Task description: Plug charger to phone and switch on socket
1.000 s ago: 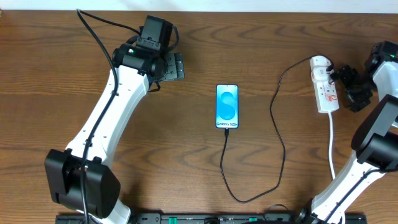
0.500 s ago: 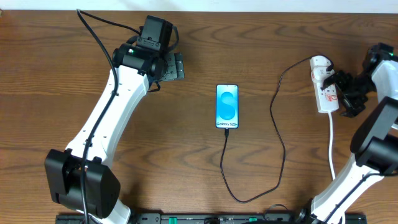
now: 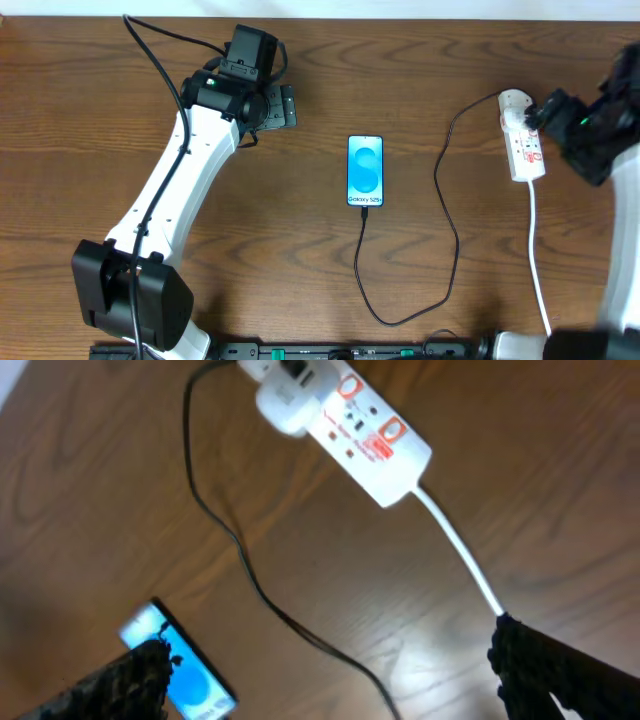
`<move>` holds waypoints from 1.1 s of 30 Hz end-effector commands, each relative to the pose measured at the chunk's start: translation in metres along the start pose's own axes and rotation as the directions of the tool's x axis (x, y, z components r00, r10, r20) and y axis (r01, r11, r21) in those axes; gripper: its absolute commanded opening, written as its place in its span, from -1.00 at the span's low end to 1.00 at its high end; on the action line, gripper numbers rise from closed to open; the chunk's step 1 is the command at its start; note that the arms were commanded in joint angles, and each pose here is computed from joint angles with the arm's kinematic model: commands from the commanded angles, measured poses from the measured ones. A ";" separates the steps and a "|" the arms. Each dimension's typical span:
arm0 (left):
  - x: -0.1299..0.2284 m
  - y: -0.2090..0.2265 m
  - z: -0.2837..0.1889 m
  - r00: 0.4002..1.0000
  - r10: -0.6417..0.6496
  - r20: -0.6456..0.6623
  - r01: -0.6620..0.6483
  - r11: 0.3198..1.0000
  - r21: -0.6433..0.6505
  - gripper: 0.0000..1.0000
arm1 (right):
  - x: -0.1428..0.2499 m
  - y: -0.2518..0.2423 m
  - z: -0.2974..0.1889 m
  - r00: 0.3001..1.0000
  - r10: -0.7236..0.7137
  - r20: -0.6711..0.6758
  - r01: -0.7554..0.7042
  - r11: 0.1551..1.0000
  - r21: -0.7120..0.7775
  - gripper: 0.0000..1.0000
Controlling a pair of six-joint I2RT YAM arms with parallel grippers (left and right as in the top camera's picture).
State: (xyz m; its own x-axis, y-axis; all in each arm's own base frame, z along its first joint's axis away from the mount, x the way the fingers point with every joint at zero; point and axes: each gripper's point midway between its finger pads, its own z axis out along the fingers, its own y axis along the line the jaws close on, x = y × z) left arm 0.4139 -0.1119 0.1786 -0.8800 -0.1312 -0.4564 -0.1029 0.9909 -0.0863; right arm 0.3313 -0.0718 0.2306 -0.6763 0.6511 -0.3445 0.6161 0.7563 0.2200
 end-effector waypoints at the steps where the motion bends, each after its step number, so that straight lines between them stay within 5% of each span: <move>1: 0.002 0.004 0.003 1.000 0.008 -0.008 -0.009 1.000 -0.019 0.84 | 0.027 -0.010 -0.014 0.992 -0.102 0.073 0.097 0.993 0.067 0.99; 8: 0.002 0.004 0.003 1.000 0.008 -0.008 -0.009 1.000 -0.019 0.84 | 0.100 0.011 -0.052 0.913 -0.319 0.255 0.365 0.917 -0.158 0.99; 18: 0.002 0.004 0.003 1.000 0.009 -0.008 -0.009 1.000 -0.019 0.84 | 0.139 -0.019 -0.074 0.937 -0.270 0.224 0.314 0.929 -0.194 0.98; 33: 0.002 0.004 0.003 1.000 0.008 -0.008 -0.009 1.000 -0.019 0.84 | 0.147 -0.031 -0.069 0.938 -0.292 0.184 0.321 0.936 -0.148 0.98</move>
State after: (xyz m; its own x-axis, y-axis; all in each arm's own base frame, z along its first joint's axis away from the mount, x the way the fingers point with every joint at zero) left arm 0.4137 -0.1118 0.1781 -0.8807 -0.1309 -0.4552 -0.1031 0.9910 -0.0856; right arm 0.1857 0.0055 0.2388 -0.7358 0.3875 -0.5554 0.3020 0.9218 0.2431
